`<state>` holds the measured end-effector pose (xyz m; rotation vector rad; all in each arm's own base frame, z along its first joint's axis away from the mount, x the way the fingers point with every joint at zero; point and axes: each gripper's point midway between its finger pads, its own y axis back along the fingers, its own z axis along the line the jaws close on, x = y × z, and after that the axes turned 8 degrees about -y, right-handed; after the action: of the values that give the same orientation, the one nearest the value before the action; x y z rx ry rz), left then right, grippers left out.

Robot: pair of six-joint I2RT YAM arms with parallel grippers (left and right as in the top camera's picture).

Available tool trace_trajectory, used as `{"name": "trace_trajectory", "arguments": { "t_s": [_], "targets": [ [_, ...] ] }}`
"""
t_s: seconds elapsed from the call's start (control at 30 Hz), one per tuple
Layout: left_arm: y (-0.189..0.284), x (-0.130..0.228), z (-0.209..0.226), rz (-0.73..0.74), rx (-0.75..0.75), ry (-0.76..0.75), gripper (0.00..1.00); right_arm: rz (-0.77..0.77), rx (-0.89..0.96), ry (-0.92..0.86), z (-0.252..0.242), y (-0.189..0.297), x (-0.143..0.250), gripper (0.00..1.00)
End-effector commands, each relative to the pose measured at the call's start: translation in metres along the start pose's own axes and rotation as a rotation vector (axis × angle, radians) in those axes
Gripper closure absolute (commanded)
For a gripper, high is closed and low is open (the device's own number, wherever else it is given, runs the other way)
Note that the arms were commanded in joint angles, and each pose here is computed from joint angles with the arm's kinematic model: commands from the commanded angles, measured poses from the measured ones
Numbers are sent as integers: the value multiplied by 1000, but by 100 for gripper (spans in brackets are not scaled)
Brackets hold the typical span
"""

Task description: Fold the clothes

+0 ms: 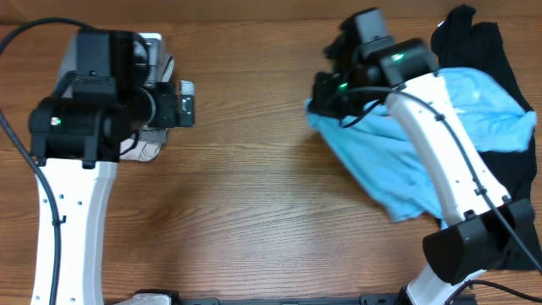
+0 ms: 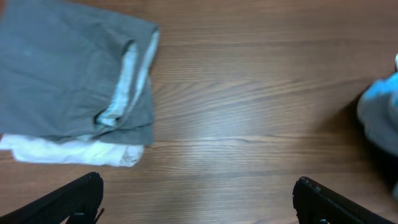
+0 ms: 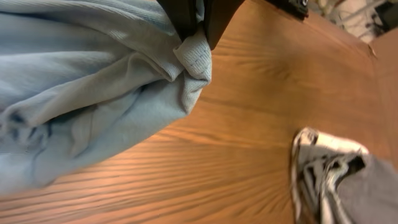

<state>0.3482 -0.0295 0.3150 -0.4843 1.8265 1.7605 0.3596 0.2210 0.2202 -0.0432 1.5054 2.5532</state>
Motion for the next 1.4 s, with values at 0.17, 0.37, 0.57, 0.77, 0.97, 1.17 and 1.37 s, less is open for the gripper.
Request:
{"name": "trace_trajectory", "arguments": {
  "t_s": [0.17, 0.37, 0.57, 0.77, 0.97, 1.17, 1.37],
  "targets": [
    [11, -1, 38, -15, -75, 62, 0, 114, -10, 133, 61, -36, 70, 96],
    [12, 2, 50, -9, -96, 90, 0, 194, -21, 259, 95, -57, 122, 87],
    [12, 2, 50, -9, -96, 90, 0, 182, 25, 237, 89, -58, 124, 43],
    [9, -3, 25, -28, 48, 44, 0, 64, 189, -39, -3, -30, 40, 33],
    [-32, -2, -24, 60, 237, -89, 0, -59, 296, -386, -134, 27, -31, 15],
    [-84, 12, -66, 198, 316, -167, 5, -113, 390, -598, -239, 52, -41, 14],
    [-122, 22, -110, 263, 377, -251, 8, -55, 318, -783, -329, 31, -9, 17]
  ]
}}
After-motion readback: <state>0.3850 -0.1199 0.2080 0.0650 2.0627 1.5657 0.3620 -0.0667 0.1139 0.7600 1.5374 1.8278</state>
